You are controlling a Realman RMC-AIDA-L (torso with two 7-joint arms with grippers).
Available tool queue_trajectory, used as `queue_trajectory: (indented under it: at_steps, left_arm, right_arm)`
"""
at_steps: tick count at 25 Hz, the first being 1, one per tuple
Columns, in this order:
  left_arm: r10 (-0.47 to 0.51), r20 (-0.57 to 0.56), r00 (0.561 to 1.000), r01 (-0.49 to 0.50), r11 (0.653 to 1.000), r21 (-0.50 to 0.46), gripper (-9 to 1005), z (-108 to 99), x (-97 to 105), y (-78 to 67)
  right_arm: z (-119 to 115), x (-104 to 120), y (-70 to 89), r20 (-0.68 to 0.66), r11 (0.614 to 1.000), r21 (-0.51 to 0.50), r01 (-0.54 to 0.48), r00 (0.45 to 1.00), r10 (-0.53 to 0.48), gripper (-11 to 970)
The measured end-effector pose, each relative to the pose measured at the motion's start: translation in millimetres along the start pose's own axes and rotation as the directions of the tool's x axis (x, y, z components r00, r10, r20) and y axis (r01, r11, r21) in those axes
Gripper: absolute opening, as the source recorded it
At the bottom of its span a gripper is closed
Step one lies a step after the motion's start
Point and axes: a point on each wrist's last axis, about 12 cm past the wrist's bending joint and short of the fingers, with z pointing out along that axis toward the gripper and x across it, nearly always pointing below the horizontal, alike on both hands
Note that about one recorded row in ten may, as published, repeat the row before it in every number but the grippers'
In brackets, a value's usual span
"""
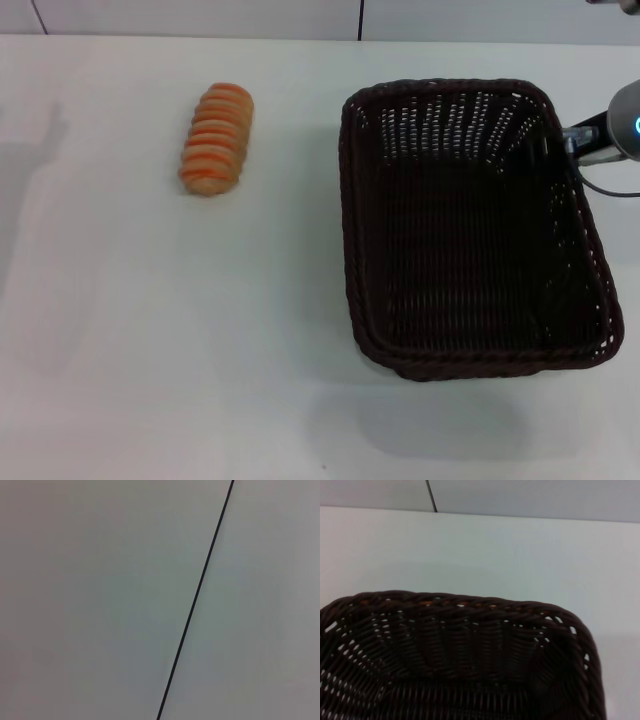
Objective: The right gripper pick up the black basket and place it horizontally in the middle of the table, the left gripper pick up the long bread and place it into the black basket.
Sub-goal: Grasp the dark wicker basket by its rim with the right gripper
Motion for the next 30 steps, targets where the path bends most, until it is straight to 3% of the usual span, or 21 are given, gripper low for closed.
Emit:
queue_trajectory:
  at_steps: [9, 14, 21, 27, 30]
  left_arm:
    - [-0.003, 0.000, 1.000, 0.003, 1.000, -0.001, 825, 0, 0, 0.2]
    - [-0.004, 0.001, 1.000, 0.004, 1.000, 0.000, 824, -1, 0, 0.2]
    - [-0.006, -0.001, 1.000, 0.006, 1.000, -0.003, 822, -1, 0, 0.5]
    - [0.002, -0.005, 1.000, -0.003, 1.000, -0.012, 821, -4, -1, 3.3]
    - [0.004, -0.006, 1.000, -0.005, 1.000, -0.013, 820, -4, -1, 4.1]
  right_arm:
    - [0, 0, 0.2, 0.012, 1.000, -0.008, 0.024, 1.000, -0.023, 251]
    - [-1, -3, -0.9, 0.034, 0.997, -0.008, 0.082, 0.996, -0.081, 191]
    - [-9, -23, -3.8, 0.121, 0.971, 0.012, 0.240, 0.963, -0.239, 190]
    - [-27, -45, -3.1, 0.188, 0.925, -0.016, 0.380, 0.909, -0.371, 189]
    - [-38, -54, 3.9, 0.217, 0.880, -0.029, 0.475, 0.862, -0.458, 189]
